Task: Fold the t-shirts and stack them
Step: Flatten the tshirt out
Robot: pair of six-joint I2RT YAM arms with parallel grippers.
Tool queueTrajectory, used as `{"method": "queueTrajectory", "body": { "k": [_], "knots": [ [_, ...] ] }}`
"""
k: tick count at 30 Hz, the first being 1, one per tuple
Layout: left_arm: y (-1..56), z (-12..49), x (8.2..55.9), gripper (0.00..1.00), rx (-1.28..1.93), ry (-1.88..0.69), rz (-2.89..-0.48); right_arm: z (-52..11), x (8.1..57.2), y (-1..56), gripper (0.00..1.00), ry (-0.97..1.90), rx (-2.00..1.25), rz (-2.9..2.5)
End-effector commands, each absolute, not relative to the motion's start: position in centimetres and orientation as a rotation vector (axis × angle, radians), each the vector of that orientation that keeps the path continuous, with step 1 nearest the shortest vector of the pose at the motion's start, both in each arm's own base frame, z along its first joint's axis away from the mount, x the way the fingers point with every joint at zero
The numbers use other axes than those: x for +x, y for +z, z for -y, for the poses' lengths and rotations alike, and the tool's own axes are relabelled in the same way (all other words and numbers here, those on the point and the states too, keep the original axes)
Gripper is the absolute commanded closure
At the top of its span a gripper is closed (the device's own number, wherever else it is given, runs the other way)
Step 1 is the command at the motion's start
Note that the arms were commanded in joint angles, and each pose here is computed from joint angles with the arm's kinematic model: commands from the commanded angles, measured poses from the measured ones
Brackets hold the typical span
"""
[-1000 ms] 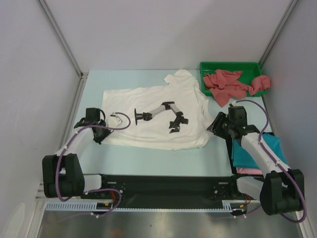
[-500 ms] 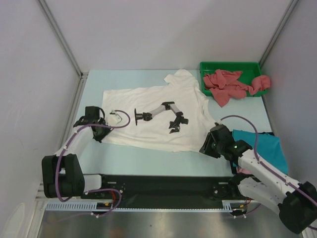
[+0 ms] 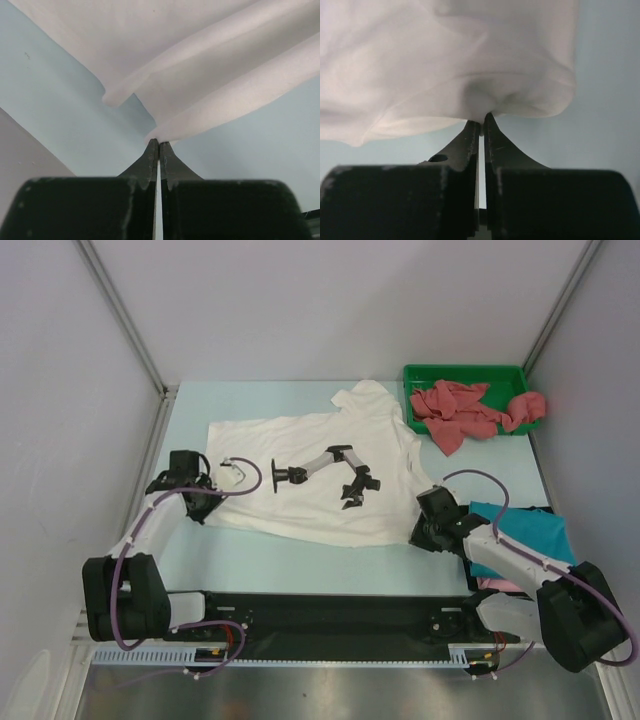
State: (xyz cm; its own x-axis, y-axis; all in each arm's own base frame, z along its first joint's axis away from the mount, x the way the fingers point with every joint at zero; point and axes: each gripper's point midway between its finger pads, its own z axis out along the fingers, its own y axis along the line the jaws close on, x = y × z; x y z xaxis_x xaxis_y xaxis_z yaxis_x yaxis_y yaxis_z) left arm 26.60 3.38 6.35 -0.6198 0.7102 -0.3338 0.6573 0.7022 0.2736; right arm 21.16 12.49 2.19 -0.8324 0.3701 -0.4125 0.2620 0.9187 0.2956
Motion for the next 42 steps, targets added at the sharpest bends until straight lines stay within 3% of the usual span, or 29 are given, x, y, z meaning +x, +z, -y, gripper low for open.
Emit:
{"method": "queueTrajectory", "body": {
  "k": [1, 4, 12, 16, 20, 24, 26, 27, 30, 34, 39, 42],
  "knots": [
    [8.9, -3.2, 28.1, 1.00, 1.009, 0.178, -2.428, -11.6, 23.7, 4.8, 1.00, 0.280, 0.458, -2.479],
    [9.8, -3.3, 28.6, 1.00, 1.000, 0.190, -2.416, -11.7, 24.6, 8.3, 1.00, 0.296, 0.403, -2.418],
    [12.3, -3.8, 29.6, 1.00, 0.990, 0.251, -2.375, -14.5, 19.1, 20.3, 1.00, 0.521, -0.016, -2.488],
    [12.9, -4.4, 30.6, 1.00, 0.974, 0.299, -2.350, -14.6, 19.0, 22.7, 1.00, 0.539, -0.135, -2.500],
    [13.4, -3.8, 32.0, 1.00, 0.972, 0.268, -2.310, -15.4, 24.5, 19.9, 1.00, 0.581, -0.281, -2.520],
    [12.9, -3.2, 33.2, 1.00, 0.959, 0.215, -2.316, -14.3, 33.8, 13.7, 0.97, 0.570, -0.155, -2.626],
    [12.5, -3.1, 34.1, 1.00, 0.950, 0.197, -2.326, -14.4, 38.6, 14.5, 0.81, 0.547, -0.134, -2.560],
    [12.3, -3.0, 34.3, 1.00, 0.933, 0.183, -2.336, -14.4, 40.1, 13.7, 0.63, 0.538, -0.098, -2.575],
    [11.9, -2.8, 34.7, 1.00, 0.913, 0.155, -2.363, -13.9, 44.8, 12.4, 0.53, 0.461, -0.011, -2.591],
    [11.4, -2.6, 34.1, 0.99, 0.912, 0.135, -2.370, -12.8, 45.4, 13.7, 0.53, 0.406, 0.006, -2.560],
    [10.9, -2.5, 33.4, 0.99, 0.916, 0.136, -2.369, -12.2, 41.3, 12.5, 0.55, 0.413, -0.005, -2.556],
    [10.7, -2.7, 33.1, 0.99, 0.916, 0.146, -2.377, -11.8, 39.5, 11.1, 0.50, 0.402, 0.016, -2.602]
  ]
}}
